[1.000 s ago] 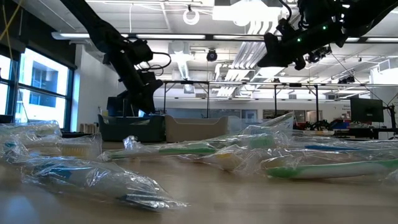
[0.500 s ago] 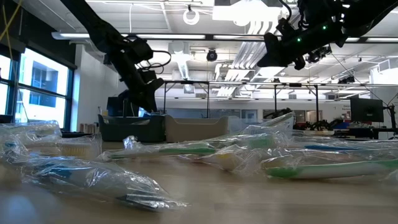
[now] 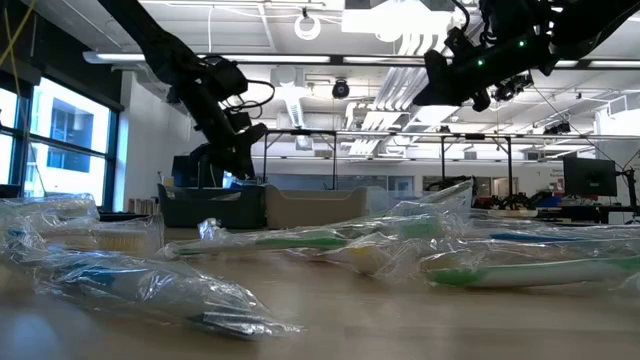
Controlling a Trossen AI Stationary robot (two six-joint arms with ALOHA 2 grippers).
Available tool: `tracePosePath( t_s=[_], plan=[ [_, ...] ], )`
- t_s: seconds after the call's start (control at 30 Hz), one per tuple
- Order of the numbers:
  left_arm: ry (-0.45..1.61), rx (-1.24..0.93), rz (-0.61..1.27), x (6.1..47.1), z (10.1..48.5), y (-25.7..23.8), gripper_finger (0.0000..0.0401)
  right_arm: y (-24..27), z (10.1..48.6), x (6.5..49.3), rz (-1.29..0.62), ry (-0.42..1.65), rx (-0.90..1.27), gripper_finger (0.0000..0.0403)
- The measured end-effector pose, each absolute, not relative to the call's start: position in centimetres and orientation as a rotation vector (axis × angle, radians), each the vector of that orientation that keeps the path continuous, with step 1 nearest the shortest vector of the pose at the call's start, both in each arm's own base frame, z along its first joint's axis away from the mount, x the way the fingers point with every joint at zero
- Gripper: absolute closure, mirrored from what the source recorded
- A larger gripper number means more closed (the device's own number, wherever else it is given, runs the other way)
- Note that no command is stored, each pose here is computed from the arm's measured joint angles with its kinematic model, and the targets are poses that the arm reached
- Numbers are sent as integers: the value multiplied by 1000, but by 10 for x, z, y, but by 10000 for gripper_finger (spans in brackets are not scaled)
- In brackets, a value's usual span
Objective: Pick & Place Toothbrushes
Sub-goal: Put the orange toothbrush into the dark blue bin
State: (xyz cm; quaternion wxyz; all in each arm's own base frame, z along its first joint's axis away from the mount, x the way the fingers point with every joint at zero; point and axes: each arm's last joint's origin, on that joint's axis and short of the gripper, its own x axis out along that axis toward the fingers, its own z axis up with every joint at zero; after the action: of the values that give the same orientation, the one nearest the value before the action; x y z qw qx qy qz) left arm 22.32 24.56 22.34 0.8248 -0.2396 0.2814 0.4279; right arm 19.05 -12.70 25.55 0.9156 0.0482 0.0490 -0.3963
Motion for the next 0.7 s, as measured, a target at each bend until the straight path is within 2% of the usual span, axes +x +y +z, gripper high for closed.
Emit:
tracePosePath(
  t_s=[0.33, 0.5, 0.7],
  plan=[
    [425, -282, 852, 215, 279, 214, 284, -129, 256, 189, -836, 102, 94, 369],
    [385, -268, 859, 189, 281, 182, 284, -129, 256, 189, -830, 104, 91, 369],
    [334, -232, 752, 171, 279, 134, 284, -129, 257, 189, -828, 90, 89, 369]
  ],
)
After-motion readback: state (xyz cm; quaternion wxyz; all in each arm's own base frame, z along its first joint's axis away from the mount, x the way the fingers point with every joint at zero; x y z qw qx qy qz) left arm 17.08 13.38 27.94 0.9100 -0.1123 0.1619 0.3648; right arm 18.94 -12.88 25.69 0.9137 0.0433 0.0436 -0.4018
